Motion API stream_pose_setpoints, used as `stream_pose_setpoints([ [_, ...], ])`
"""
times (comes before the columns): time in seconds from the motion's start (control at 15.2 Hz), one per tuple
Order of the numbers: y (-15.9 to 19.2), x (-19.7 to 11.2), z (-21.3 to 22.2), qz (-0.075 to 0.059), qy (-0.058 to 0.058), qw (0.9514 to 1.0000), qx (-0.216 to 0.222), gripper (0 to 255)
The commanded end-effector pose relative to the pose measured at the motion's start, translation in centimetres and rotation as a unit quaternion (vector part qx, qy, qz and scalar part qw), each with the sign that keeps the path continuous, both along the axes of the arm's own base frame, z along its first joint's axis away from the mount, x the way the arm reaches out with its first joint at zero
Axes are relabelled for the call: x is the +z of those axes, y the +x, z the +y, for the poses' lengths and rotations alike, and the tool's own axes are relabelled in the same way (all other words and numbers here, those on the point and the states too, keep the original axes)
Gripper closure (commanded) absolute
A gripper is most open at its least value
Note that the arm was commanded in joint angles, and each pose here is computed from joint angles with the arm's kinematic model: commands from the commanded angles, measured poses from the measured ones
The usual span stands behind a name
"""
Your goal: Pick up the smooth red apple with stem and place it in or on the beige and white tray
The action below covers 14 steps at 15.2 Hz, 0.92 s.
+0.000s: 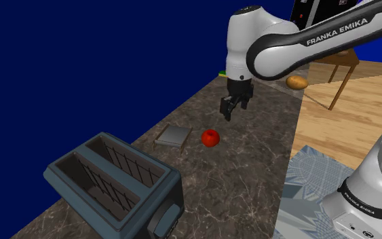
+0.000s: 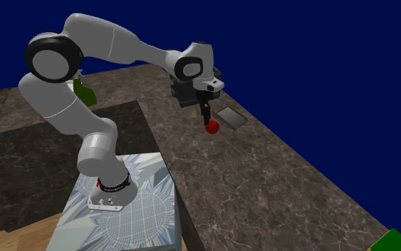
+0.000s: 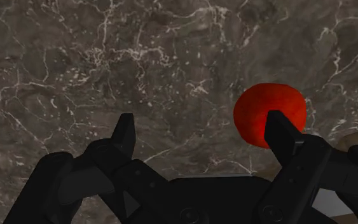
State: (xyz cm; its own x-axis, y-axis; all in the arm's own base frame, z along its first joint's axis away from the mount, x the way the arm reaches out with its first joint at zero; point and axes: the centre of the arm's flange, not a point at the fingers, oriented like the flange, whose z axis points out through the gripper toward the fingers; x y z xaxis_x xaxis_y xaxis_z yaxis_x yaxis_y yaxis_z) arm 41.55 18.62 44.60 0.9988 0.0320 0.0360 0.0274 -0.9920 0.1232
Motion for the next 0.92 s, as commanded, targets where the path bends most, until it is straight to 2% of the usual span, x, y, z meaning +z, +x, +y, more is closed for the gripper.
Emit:
stream_pose_setpoints([
  [0.0,1.1,-1.2,1.8,-0.006,0.0,1.0,0.003,0],
  [0.53,6.2,-6.4,8.7,-0.025,-0.003,0.9996,0.015,0],
  [0.86,6.4,-9.0,8.4,-0.025,-0.003,0.9996,0.015,0],
])
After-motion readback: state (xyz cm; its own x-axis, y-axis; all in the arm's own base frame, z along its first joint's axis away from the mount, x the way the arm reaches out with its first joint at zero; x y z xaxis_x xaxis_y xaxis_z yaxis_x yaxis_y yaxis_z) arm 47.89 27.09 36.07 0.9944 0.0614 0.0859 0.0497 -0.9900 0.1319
